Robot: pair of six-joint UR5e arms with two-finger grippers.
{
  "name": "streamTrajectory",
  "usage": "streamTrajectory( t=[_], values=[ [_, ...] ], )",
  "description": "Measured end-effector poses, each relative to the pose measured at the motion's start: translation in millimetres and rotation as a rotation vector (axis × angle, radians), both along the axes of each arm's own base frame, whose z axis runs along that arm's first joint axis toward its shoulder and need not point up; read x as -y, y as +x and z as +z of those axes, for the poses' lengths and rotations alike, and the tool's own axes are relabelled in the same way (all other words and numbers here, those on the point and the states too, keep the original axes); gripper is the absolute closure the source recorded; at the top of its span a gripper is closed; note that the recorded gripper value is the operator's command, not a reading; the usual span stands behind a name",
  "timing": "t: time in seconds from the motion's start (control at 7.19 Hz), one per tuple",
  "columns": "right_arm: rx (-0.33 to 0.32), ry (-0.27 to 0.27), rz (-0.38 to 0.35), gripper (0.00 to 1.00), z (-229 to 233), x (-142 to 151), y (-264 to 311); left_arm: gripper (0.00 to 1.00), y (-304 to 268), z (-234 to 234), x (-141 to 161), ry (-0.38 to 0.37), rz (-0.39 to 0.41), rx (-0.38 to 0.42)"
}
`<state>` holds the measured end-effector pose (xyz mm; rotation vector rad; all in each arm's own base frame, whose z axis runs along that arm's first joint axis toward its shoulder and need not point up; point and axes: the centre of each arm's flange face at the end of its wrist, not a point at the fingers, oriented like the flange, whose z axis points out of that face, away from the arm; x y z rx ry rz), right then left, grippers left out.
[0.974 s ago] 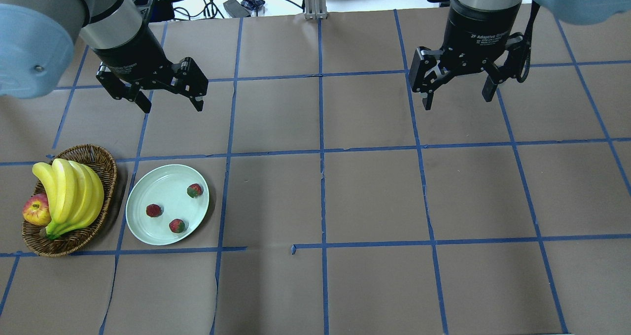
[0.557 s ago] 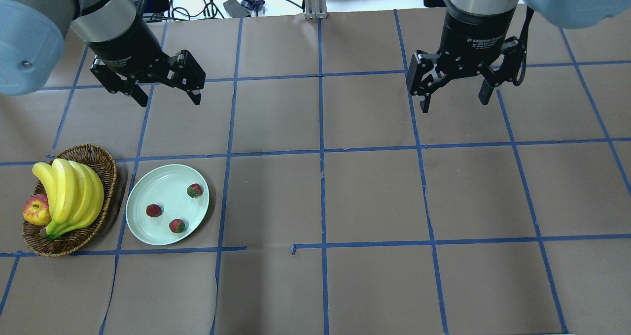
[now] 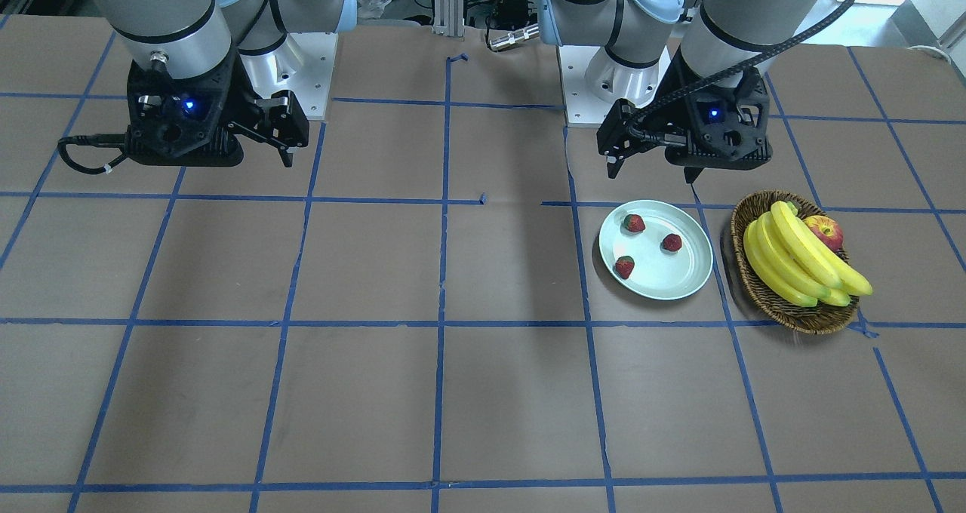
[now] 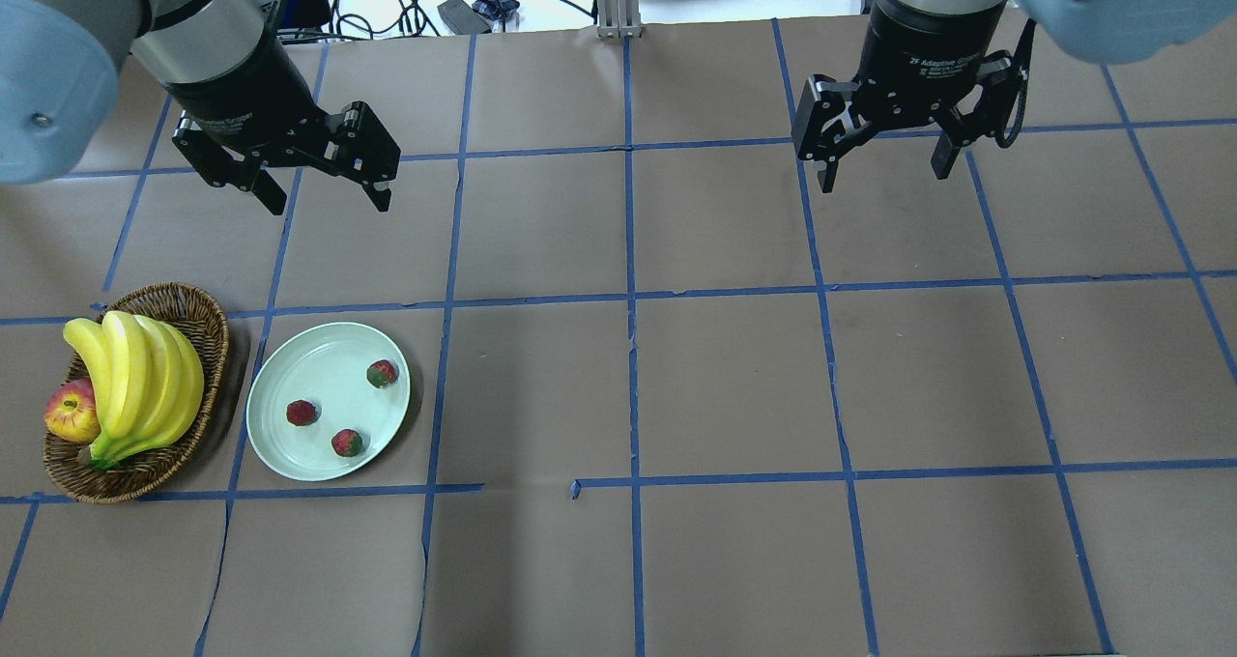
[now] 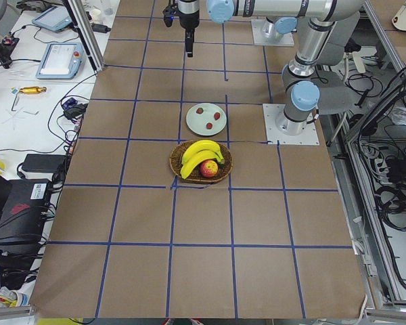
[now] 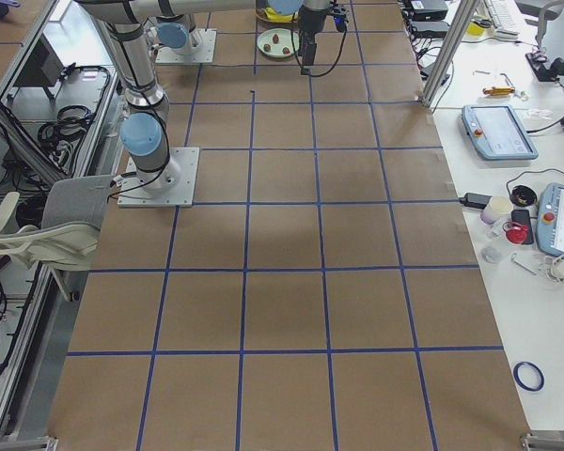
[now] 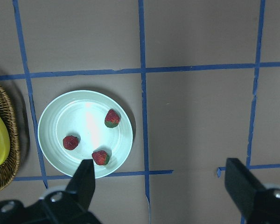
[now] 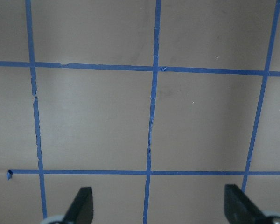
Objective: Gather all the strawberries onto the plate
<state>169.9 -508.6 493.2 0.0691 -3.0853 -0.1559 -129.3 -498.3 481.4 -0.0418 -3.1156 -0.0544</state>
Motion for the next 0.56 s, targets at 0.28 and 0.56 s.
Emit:
streamTrajectory(
  t=[0.28, 0.56],
  values=[
    [0.048, -0.025, -0.008, 0.00, 3.3, 2.0, 5.0, 0.00, 2.0, 0.0, -0.9, 0.007, -0.012, 0.002],
    [0.063, -0.034, -0.009, 0.00, 4.0, 2.9, 6.7, 0.00, 5.8, 0.6, -0.1, 0.006, -0.007, 0.002]
  ],
)
